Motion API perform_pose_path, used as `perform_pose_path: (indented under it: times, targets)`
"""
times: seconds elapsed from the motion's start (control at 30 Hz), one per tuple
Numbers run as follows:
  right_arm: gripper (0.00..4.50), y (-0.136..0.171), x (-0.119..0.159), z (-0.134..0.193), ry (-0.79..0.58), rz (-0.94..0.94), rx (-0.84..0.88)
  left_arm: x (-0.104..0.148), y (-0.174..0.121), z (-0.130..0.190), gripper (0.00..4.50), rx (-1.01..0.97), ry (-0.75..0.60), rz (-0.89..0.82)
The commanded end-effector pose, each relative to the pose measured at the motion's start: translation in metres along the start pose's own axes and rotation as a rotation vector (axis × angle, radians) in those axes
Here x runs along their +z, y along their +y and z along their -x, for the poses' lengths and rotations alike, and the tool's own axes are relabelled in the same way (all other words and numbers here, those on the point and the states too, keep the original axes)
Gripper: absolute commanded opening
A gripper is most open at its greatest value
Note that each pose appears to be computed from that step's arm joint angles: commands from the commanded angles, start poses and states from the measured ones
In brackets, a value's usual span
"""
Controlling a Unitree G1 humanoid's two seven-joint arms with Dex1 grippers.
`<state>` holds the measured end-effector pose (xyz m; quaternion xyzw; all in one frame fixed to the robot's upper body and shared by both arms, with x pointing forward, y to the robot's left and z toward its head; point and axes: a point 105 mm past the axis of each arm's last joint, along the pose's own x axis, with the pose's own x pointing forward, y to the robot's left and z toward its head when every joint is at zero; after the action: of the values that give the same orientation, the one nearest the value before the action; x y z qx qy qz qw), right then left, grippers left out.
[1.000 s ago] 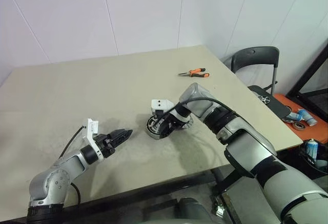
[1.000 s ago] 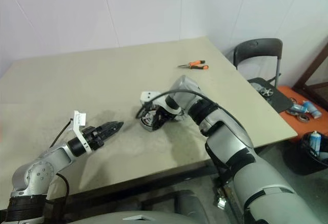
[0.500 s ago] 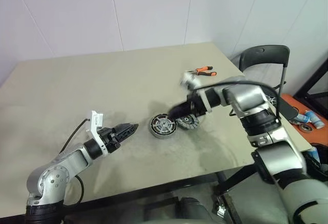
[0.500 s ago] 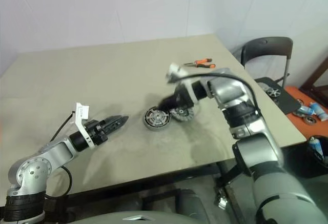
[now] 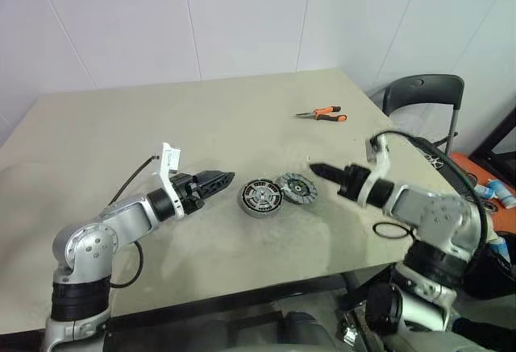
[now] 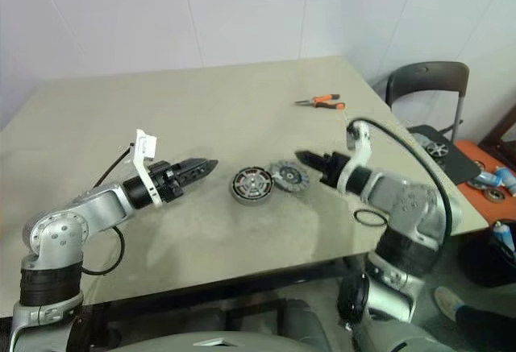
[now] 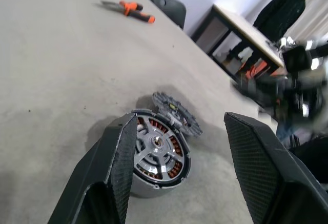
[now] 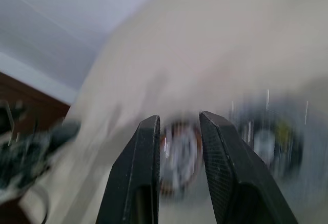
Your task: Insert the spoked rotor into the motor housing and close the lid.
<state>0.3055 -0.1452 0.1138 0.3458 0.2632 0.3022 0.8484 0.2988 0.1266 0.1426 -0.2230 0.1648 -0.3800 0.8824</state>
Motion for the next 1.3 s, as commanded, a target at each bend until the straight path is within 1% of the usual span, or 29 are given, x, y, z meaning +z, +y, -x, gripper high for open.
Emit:
perform_pose_path:
  times: [0.03, 0.1, 0.17, 0.23, 0.47, 0.53, 0.67, 0.77, 0.93, 1.07, 1.2, 1.3]
  targets:
    - [1.30, 0.001, -0.004, 0.004, -0.024, -0.033, 0.009, 0.010, -0.009, -0.004, 2.88, -0.037, -0.005, -0.022]
    - [1.30, -0.011, -0.013, 0.006, -0.005, -0.084, -0.025, 0.011, -0.010, -0.005, 2.88, -0.040, -0.002, -0.022]
    - [1.30, -0.027, -0.024, 0.008, 0.031, -0.127, -0.101, 0.012, -0.011, -0.005, 2.88, -0.043, 0.002, -0.024]
    - [1.30, -0.039, -0.029, 0.010, 0.047, -0.162, -0.156, 0.013, -0.012, -0.005, 2.88, -0.043, 0.003, -0.025]
    - [1.30, -0.055, -0.040, 0.000, 0.099, -0.221, -0.215, 0.016, -0.014, -0.001, 2.88, -0.032, 0.001, -0.030]
    - [1.30, -0.053, -0.038, -0.006, 0.093, -0.229, -0.190, 0.017, -0.015, 0.001, 2.88, -0.032, 0.001, -0.039]
    - [1.30, -0.034, -0.027, -0.020, 0.069, -0.251, -0.077, 0.018, -0.013, 0.009, 2.88, -0.034, 0.006, -0.050]
    - [1.30, -0.024, -0.027, -0.027, 0.077, -0.257, -0.028, 0.009, -0.010, 0.018, 2.88, -0.032, 0.043, -0.066]
    - [1.30, -0.019, -0.025, -0.040, 0.067, -0.287, -0.002, 0.006, -0.006, 0.022, 2.88, -0.029, 0.055, -0.085]
    - [1.30, -0.027, -0.031, -0.048, 0.066, -0.296, -0.054, 0.006, -0.004, 0.021, 2.88, -0.027, 0.052, -0.092]
    - [1.30, -0.027, -0.032, -0.037, 0.070, -0.304, -0.039, 0.006, -0.002, 0.022, 2.88, -0.027, 0.050, -0.097]
    - [1.30, -0.013, -0.026, -0.022, 0.070, -0.290, 0.059, 0.003, 0.001, 0.024, 2.88, -0.021, 0.052, -0.094]
